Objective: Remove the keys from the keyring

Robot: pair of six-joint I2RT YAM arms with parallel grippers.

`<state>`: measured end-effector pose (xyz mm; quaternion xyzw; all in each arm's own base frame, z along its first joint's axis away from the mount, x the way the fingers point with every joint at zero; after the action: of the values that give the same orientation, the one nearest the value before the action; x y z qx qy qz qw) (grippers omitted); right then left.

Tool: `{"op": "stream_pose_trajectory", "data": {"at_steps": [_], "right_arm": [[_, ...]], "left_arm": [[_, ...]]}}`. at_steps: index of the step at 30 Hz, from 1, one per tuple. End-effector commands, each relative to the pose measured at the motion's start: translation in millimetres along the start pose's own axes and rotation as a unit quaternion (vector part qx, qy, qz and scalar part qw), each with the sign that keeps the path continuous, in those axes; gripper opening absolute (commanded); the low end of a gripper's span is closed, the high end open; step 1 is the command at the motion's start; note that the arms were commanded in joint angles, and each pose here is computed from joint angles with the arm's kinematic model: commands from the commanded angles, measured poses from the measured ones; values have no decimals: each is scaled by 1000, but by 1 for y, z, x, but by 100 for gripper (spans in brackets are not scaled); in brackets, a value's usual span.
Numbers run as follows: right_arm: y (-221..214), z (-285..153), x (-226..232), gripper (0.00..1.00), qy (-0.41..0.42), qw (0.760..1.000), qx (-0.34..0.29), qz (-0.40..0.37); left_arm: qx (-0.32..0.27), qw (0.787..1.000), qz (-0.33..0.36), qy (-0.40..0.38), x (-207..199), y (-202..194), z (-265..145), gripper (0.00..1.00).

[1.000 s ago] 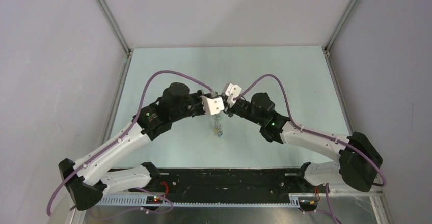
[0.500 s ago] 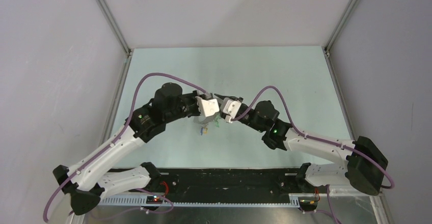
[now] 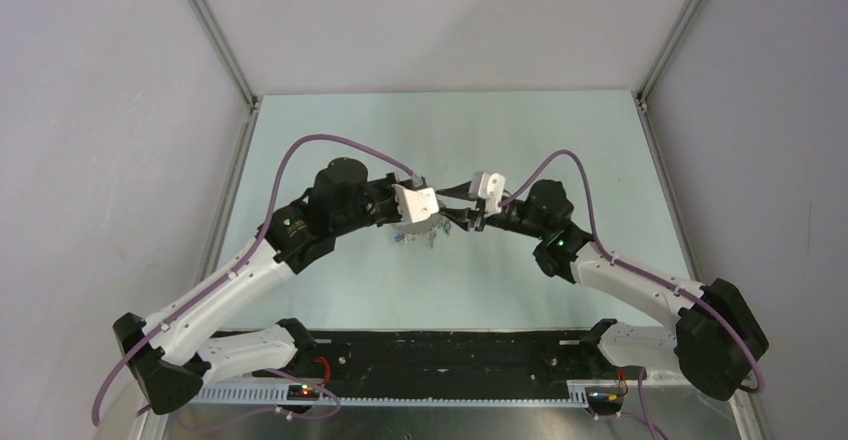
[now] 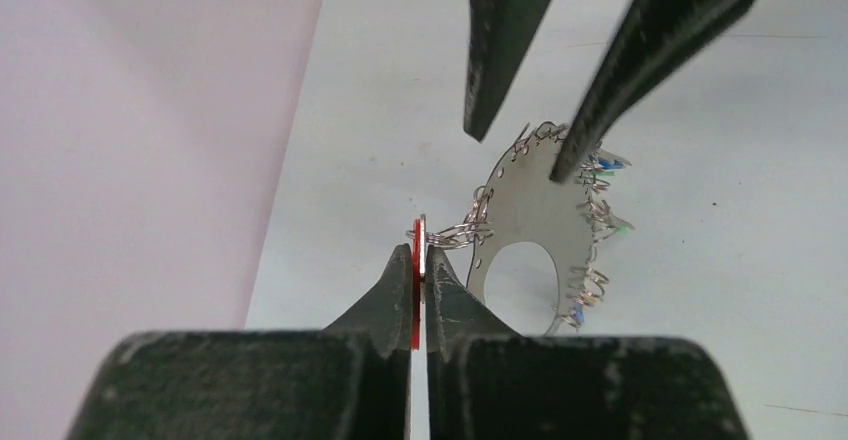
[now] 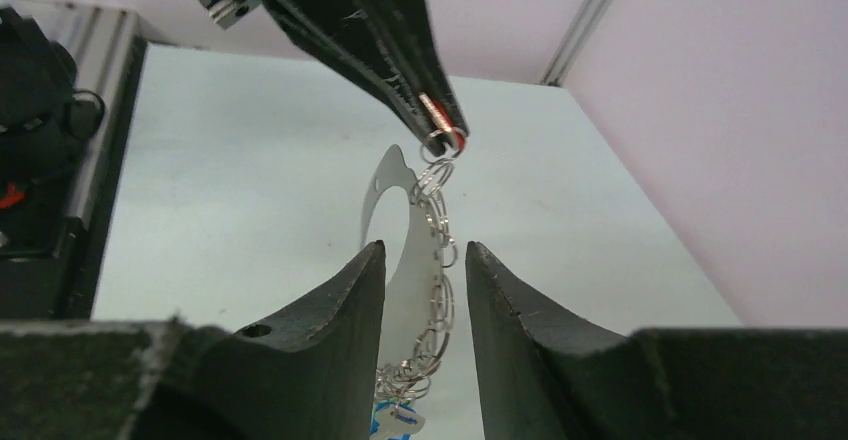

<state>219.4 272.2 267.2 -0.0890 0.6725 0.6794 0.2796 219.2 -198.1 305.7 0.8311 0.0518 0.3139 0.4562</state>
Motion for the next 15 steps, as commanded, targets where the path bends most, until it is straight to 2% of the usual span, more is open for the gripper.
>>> {"op": "stream_pose_trajectory", "data": {"at_steps": [1,10,15], "right_arm": [[27,-10,-6,40,30,996,-67,52],[24,-13,-29,41,28,993,-84,75],[26,-5,-33,38,59,992,-82,81]], "left_arm": [[-62,997,30,20,10,23,-10,0],[-101,991,87,-36,-6,24,-12,0],[-120,984,114,-61,-15,25,-13,0]]}}
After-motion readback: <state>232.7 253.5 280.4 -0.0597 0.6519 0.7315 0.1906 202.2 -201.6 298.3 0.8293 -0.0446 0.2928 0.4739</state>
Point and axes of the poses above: each gripper's point midway between its finger pads, its own z axis out along the fingers, its own x axis along the line the jaws close on, y = z × x, the point moved 6 cm from there along -z, back along the fingers, and after that the axes turned 10 degrees about -z, right-handed, at the moved point
